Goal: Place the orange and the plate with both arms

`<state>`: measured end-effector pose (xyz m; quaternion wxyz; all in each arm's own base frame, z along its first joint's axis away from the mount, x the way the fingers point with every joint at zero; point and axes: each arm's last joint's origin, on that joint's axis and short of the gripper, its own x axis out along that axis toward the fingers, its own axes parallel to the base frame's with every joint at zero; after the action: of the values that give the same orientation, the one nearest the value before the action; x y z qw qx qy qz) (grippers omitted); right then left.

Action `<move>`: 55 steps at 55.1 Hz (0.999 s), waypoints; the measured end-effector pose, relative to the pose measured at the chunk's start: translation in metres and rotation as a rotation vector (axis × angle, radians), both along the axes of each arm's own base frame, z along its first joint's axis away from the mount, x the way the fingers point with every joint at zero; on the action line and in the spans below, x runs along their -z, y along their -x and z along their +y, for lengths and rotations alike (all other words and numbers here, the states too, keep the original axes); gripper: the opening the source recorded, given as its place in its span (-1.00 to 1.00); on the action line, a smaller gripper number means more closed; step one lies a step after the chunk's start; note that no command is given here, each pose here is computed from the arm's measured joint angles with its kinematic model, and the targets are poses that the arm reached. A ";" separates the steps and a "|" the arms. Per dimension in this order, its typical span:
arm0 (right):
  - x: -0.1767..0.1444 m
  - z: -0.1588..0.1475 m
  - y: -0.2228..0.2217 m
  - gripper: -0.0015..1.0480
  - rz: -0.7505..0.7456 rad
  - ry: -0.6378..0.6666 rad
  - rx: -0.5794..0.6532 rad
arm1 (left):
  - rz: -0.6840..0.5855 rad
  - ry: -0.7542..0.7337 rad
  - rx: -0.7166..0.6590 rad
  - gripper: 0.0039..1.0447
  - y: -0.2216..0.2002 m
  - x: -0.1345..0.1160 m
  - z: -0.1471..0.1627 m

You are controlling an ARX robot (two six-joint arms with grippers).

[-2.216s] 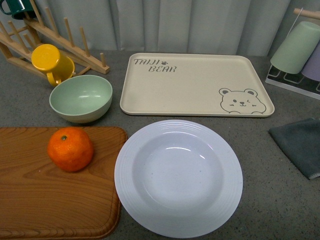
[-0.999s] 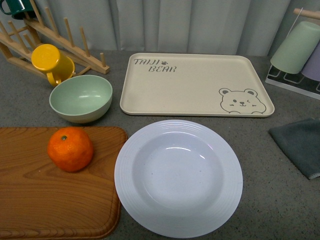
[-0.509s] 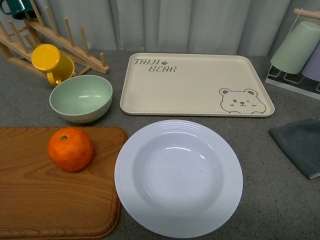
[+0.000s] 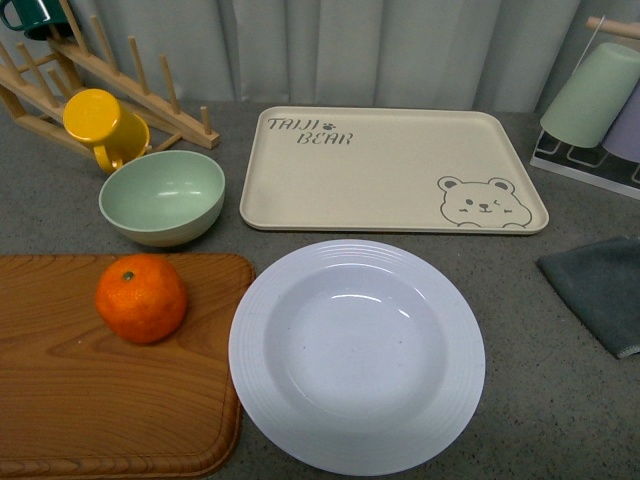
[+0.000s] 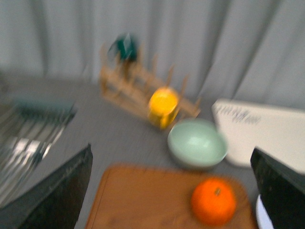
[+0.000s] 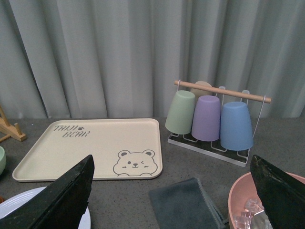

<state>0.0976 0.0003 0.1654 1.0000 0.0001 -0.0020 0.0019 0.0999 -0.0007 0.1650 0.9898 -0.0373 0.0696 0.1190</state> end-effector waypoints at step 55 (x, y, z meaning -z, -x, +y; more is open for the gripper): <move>0.000 0.000 0.000 0.83 0.000 0.000 0.000 | 0.518 0.249 0.191 0.88 -0.164 0.049 -0.030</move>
<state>0.0976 0.0002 0.1654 1.0000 -0.0001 -0.0018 0.0017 0.2638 -0.0304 0.1158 0.9335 -0.1200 0.3372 0.0215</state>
